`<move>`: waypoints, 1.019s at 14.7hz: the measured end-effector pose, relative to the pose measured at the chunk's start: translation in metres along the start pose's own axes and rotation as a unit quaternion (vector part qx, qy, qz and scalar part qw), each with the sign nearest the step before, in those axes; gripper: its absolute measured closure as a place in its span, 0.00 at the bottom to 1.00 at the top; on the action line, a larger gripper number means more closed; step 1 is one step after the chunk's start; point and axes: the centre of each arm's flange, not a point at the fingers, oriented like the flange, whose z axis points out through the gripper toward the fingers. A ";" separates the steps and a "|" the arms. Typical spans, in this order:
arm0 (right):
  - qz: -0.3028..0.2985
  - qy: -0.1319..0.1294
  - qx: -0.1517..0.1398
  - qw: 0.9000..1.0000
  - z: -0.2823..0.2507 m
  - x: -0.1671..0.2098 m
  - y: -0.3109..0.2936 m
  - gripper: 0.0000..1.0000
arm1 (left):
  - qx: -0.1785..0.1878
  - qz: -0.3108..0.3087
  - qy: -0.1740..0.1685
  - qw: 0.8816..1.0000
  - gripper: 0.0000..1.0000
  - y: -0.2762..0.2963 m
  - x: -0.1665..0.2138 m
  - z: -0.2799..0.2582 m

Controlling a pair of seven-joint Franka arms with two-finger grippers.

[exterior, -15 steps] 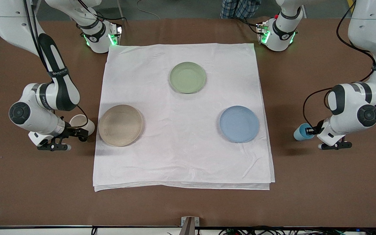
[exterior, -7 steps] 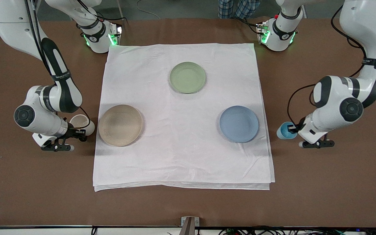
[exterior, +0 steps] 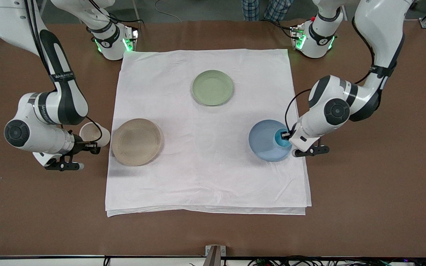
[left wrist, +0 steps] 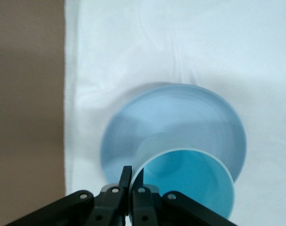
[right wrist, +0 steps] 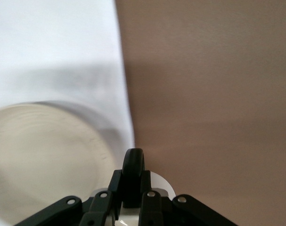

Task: Place blue cup in blue plate and white mug in gray plate
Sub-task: 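Move the mug onto the beige plate while the left gripper sets cup on blue plate, then open both grippers and withdraw both arms from the plates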

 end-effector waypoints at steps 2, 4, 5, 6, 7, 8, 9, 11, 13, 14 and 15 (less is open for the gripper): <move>0.008 0.005 0.015 1.000 -0.016 -0.010 -0.039 0.81 | -0.005 -0.015 -0.006 1.000 0.96 0.012 -0.004 0.021; 0.008 0.016 0.021 1.000 -0.008 -0.016 -0.074 0.81 | -0.008 -0.022 -0.010 1.000 0.96 0.019 -0.006 0.034; 0.006 0.026 0.023 0.999 0.003 -0.019 -0.086 0.81 | -0.008 -0.024 -0.010 1.000 0.90 0.019 -0.006 0.034; 0.003 0.036 0.024 0.999 0.015 -0.021 -0.093 0.81 | -0.010 -0.026 -0.006 1.000 0.82 0.018 -0.004 0.031; 0.001 0.044 0.024 0.999 0.026 -0.023 -0.096 0.81 | -0.013 -0.028 0.001 1.000 0.73 0.017 -0.001 0.022; 0.000 0.050 0.024 0.998 0.037 -0.024 -0.097 0.81 | -0.016 -0.032 0.012 0.999 0.63 0.014 0.004 0.008; 0.000 0.051 0.024 0.998 0.046 -0.024 -0.097 0.81 | -0.017 -0.036 0.023 0.999 0.52 0.011 0.009 -0.011; 0.002 0.051 0.024 0.998 0.060 -0.022 -0.096 0.77 | -0.013 -0.049 0.043 0.998 0.34 -0.001 0.020 -0.067; 0.002 0.052 0.024 0.998 0.065 -0.021 -0.095 0.72 | -0.005 -0.062 0.068 0.996 0.16 -0.020 0.029 -0.130; 0.003 0.054 0.025 0.998 0.063 -0.020 -0.095 0.63 | 0.004 -0.060 0.082 0.995 0.04 -0.033 0.033 -0.161; 0.003 0.055 0.025 0.998 0.058 -0.018 -0.095 0.54 | 0.014 -0.051 0.090 0.994 0.00 -0.048 0.036 -0.187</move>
